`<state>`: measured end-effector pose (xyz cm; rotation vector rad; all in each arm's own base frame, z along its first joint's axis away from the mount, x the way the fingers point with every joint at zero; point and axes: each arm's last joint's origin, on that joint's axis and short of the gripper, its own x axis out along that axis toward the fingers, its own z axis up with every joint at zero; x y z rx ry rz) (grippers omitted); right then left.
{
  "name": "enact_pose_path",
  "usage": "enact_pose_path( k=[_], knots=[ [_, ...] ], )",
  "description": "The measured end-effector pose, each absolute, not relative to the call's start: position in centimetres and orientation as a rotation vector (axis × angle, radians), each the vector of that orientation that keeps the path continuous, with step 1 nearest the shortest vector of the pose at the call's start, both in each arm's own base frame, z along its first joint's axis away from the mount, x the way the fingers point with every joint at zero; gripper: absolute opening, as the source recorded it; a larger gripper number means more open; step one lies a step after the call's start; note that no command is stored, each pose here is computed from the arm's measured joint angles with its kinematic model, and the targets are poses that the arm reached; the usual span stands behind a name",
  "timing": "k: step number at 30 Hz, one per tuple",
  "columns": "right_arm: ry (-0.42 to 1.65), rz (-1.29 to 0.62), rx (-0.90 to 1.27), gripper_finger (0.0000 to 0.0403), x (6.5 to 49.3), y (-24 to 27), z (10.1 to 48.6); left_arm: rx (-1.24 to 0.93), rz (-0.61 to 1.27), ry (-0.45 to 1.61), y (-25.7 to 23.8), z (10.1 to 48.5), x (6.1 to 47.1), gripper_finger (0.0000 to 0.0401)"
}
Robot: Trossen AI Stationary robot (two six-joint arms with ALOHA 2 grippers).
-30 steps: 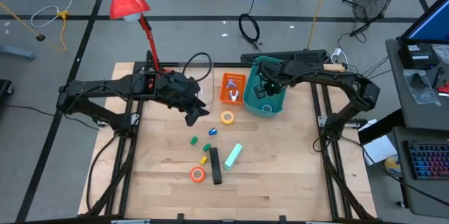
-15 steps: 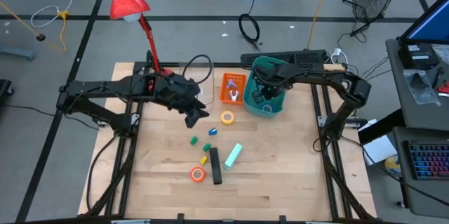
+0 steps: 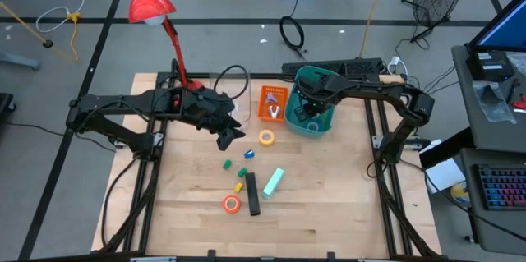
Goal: Pick and place Stapler, Stapler remover, tape
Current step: Put the light blue stapler into the transparent bin
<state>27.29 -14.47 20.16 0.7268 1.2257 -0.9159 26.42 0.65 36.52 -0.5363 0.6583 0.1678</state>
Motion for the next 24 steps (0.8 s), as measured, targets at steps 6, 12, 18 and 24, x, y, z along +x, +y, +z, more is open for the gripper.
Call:
enact_pose_path(
  k=[6, 12, 18, 24],
  knots=[
    [1.159, -0.88, 0.726, 0.0164, 27.2, -14.3, 21.4, -0.535, 0.168, 0.651, 0.7, 36.6, 26.5, 0.0209],
    [0.951, -0.806, 0.717, 0.0164, 26.9, -13.7, 24.9, -0.527, 0.178, 0.637, 0.7, 36.7, 26.5, 0.0209],
    [0.725, -0.68, 0.702, 0.0156, 26.4, -11.7, 29.2, -0.521, 0.175, 0.634, 0.7, 36.7, 26.5, 0.0209],
    [0.615, -0.554, 0.667, 0.0155, 25.6, -8.2, 32.2, -0.505, 0.171, 0.641, 0.7, 36.6, 26.5, 0.0209]
  ],
)
